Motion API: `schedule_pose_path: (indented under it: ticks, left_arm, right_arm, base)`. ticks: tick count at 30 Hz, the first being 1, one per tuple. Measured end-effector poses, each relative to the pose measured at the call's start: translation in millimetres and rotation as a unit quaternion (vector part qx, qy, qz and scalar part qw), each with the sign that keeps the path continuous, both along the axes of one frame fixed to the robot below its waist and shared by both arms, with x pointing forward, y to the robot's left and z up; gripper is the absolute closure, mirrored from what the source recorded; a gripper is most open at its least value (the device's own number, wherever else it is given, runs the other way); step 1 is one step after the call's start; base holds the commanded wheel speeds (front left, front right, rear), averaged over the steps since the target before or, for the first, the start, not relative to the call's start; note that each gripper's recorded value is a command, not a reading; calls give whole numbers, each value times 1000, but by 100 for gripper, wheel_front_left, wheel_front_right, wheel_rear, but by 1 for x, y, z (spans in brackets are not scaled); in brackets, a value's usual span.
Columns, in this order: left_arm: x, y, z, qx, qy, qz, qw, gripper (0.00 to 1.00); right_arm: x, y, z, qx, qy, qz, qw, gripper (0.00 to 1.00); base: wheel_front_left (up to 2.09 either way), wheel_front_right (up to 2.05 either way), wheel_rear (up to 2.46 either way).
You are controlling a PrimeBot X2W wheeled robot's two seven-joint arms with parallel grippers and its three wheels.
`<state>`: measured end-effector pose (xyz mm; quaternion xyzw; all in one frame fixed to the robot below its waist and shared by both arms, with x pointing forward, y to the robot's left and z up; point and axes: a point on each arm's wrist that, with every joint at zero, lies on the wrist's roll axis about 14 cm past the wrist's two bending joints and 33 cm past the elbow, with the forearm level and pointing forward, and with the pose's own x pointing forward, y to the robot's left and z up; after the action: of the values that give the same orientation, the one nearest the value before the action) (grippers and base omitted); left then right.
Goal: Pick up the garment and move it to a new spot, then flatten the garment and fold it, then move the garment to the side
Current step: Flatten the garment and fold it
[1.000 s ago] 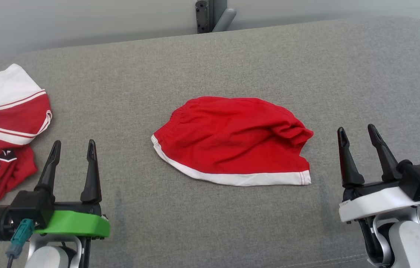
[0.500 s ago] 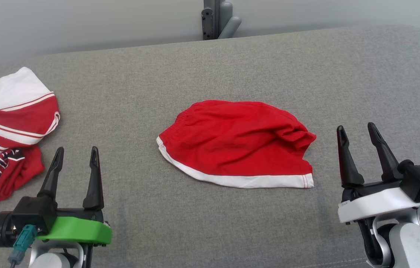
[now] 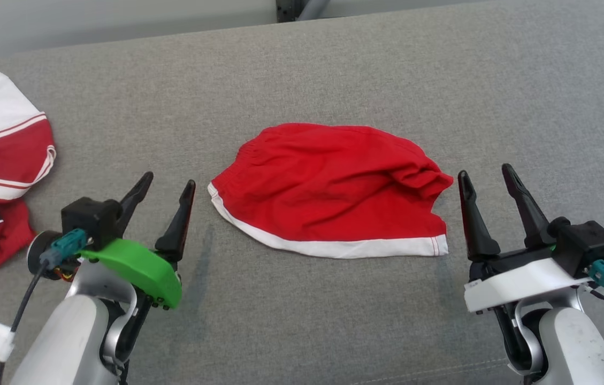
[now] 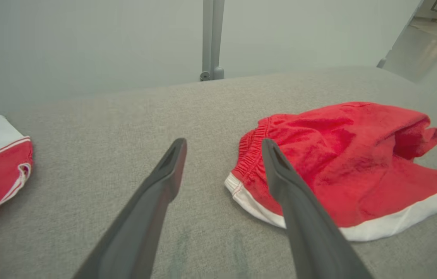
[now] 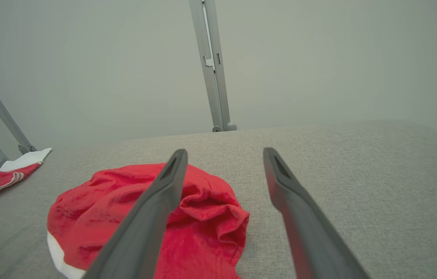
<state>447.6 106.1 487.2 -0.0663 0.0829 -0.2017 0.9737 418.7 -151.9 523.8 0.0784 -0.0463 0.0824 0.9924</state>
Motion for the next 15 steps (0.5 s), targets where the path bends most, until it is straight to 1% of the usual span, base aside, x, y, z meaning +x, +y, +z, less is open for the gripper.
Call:
schedule_pose_path:
  ticks: [3,7,11,14,15]
  left_arm:
    - [6,-9,-32,11,62,-27,998,0]
    - [11,-17,-68,14,129,-45,991,0]
    - [13,-27,-93,8,172,-60,983,0]
    - [13,-34,-104,3,189,-69,980,0]
    - [13,-36,-106,3,191,-73,979,12]
  right_arm:
    - [2,-1,-11,2,13,-2,1000,0]
    - [3,-6,-23,5,26,-11,1000,0]
    - [3,-15,-36,4,43,-25,999,0]
    - [2,-20,-44,3,54,-34,998,0]
    - [2,-21,-46,3,57,-36,998,0]
  base:
    - [0,0,0]
    - [0,0,0]
    - [0,0,0]
    - [0,0,0]
    - [0,0,0]
